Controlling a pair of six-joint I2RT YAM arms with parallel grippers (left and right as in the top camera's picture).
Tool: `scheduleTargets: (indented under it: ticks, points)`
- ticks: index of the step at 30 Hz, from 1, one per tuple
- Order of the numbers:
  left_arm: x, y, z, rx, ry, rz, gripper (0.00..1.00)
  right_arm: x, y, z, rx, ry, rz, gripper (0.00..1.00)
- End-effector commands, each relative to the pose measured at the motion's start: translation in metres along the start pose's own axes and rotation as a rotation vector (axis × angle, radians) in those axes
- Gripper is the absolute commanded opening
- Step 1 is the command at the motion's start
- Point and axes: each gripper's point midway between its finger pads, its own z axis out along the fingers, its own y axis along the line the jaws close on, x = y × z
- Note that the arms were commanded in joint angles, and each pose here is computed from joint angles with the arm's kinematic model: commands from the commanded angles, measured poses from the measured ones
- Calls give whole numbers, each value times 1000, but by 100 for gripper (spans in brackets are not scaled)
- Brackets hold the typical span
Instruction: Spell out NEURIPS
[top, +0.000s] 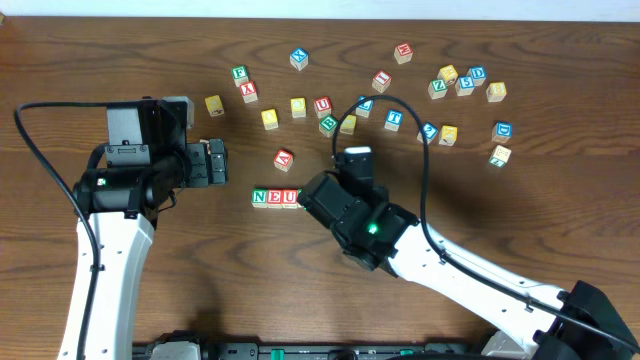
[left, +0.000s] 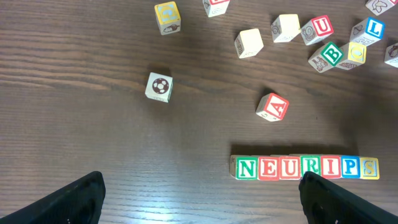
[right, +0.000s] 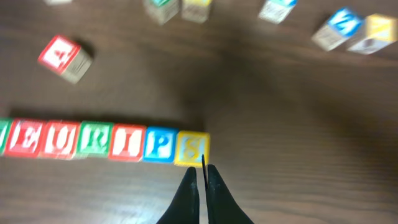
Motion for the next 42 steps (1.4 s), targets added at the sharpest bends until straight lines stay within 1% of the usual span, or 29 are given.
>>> scheduleTargets:
  ticks: [1,10,21,28,35,42]
  points:
    - [-8,1,-6,-8,-25,10,98,-15,-23,0,88,-61,78,1]
    - [-8,1,-6,-8,-25,10,98,-11,-41,7,137,-31,139,1]
    - [-8,1,-6,-8,-25,10,98,-4,-45,10,160,-7,144,1]
    - [-8,1,-6,-8,-25,10,98,2,-38,11,123,30,147,1]
    - [-8,1,-6,-8,-25,10,98,2,-41,11,136,29,142,1]
    - [-8,1,-6,-8,-25,10,98,6,-63,14,204,64,141,1]
